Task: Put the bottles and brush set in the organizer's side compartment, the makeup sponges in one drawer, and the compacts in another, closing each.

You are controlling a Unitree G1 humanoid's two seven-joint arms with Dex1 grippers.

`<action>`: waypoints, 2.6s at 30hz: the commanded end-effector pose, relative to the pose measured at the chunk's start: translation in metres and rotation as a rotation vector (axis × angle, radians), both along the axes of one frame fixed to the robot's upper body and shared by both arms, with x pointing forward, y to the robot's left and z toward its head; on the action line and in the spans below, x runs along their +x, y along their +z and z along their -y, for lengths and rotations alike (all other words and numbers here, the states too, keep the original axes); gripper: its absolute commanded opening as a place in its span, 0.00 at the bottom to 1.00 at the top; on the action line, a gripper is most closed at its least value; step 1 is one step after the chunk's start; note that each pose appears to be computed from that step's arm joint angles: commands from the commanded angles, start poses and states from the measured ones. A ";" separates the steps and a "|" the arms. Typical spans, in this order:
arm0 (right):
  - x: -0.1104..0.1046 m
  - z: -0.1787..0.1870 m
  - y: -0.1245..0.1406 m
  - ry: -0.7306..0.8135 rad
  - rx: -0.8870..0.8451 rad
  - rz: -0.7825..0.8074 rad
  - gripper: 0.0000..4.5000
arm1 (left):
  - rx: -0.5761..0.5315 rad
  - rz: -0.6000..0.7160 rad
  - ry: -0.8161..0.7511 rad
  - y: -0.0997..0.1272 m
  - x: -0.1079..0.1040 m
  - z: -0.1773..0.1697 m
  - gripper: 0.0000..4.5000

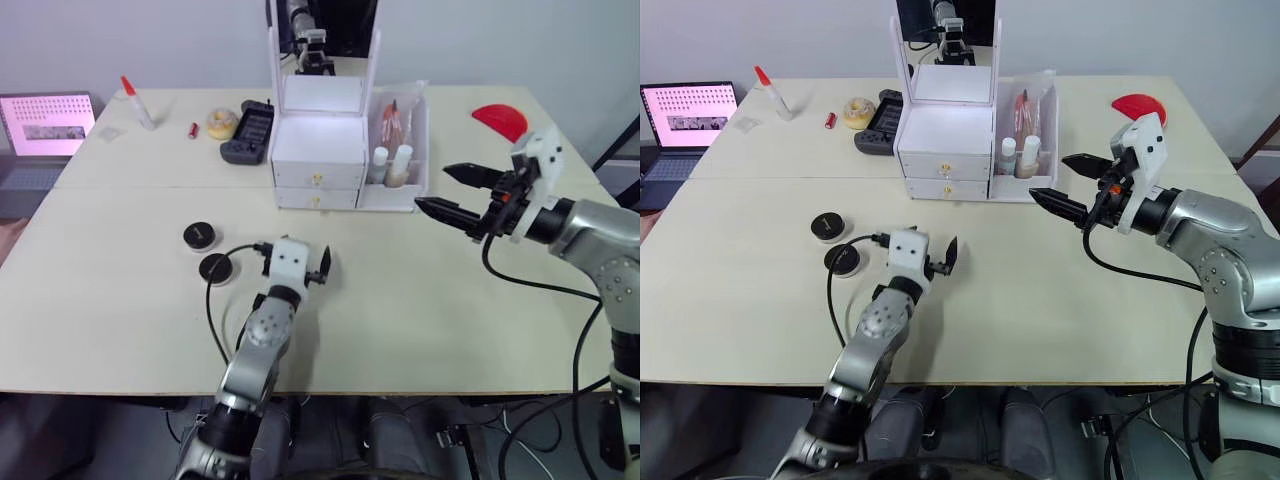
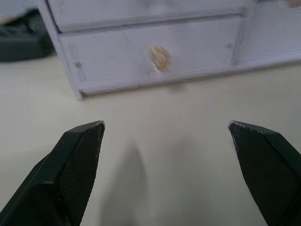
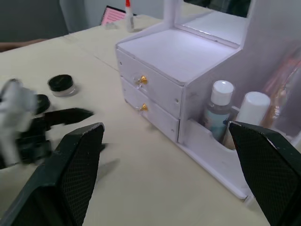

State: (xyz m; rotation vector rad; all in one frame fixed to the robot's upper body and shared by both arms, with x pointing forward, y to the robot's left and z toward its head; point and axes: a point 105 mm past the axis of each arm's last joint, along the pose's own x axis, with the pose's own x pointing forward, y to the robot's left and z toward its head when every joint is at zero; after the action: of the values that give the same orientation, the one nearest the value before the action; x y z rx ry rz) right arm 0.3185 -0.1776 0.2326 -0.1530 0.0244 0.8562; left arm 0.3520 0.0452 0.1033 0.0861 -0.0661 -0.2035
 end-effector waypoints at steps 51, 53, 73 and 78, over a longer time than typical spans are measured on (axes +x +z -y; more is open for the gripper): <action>-0.016 -0.020 0.005 0.187 -0.005 0.037 1.00 | -0.139 0.058 -0.003 0.029 0.055 0.047 0.06; -0.016 -0.020 0.005 0.185 -0.005 0.037 1.00 | -0.137 0.059 -0.006 0.028 0.055 0.047 0.06; -0.018 -0.019 0.006 0.172 -0.012 0.038 1.00 | 0.007 0.089 -0.204 0.017 -0.023 0.028 0.06; -0.018 -0.018 0.006 0.172 -0.014 0.040 1.00 | 0.016 0.049 -0.214 0.013 -0.034 0.023 0.06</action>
State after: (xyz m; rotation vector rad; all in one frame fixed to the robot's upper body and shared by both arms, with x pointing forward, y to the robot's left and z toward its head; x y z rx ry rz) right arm 0.3037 -0.1587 0.2244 -0.1602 0.0336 1.0253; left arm 0.3282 0.0408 0.0986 0.1029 -0.0603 -0.3380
